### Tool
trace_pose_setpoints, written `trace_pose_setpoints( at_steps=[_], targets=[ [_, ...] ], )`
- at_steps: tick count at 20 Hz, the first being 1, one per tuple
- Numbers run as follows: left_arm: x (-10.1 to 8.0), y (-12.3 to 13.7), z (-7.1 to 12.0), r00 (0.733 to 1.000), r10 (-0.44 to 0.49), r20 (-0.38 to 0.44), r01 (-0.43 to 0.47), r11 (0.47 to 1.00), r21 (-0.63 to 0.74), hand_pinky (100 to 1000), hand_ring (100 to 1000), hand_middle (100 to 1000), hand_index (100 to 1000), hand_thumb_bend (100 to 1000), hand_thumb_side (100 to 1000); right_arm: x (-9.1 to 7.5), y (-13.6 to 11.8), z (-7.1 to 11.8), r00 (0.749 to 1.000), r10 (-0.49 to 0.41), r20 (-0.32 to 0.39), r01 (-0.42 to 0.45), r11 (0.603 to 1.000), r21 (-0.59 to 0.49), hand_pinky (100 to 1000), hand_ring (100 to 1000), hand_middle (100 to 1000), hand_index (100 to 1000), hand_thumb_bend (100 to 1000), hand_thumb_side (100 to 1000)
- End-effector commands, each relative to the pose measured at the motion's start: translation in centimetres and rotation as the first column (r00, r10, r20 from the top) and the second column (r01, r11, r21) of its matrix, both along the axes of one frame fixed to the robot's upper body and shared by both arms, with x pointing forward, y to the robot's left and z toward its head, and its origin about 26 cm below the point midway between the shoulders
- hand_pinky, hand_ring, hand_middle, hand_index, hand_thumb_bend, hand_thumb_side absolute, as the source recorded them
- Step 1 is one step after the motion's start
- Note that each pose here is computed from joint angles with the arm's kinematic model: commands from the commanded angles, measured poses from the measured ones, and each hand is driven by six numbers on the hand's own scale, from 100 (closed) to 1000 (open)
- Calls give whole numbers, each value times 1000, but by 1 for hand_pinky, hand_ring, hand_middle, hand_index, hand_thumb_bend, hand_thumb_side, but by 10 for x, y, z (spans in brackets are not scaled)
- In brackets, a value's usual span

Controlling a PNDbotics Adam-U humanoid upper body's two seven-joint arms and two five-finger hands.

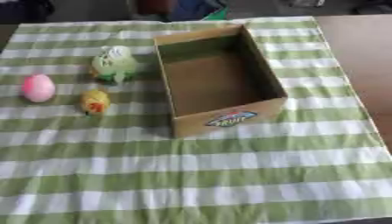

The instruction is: Pick up objects on the table and place them in the box.

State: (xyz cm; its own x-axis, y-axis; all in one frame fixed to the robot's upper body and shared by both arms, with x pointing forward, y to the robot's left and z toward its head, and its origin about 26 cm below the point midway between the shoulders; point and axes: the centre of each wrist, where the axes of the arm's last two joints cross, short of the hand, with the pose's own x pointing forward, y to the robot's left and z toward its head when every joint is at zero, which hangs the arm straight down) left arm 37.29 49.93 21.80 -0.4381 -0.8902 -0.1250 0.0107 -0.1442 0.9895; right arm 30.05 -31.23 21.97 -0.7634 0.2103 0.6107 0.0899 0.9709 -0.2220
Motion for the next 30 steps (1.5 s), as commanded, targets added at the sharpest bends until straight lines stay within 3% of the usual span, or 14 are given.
trace_pose_setpoints(
  at_steps=[1,6,12,24,26,30],
  targets=[
    [4,2,16,1000,2,25,-2,999,38,643,839,857,978,309,920,-2,1,8,1000,3,24,-3,1000,-23,790,754,512,886,101,1000],
    [7,1,15,1000,-2,26,0,999,44,643,839,857,978,309,920,-2,1,8,1000,5,24,-4,1000,-23,790,754,512,886,101,1000],
    [32,-23,21,998,-36,55,35,999,28,646,844,861,980,281,914,0,3,8,1000,23,17,-22,999,-32,792,755,509,886,114,1000],
    [59,-51,22,995,-83,56,82,997,11,643,840,854,974,268,926,1,5,8,999,36,16,-35,999,-35,794,756,506,885,123,1000],
    [61,-53,22,995,-86,53,85,996,18,645,842,857,977,291,926,1,5,8,999,39,18,-38,999,-36,794,756,506,884,125,1000],
    [62,-53,21,998,-62,29,60,996,59,677,865,866,992,496,963,1,5,8,999,40,18,-39,999,-36,795,756,505,884,127,1000]
  ],
)
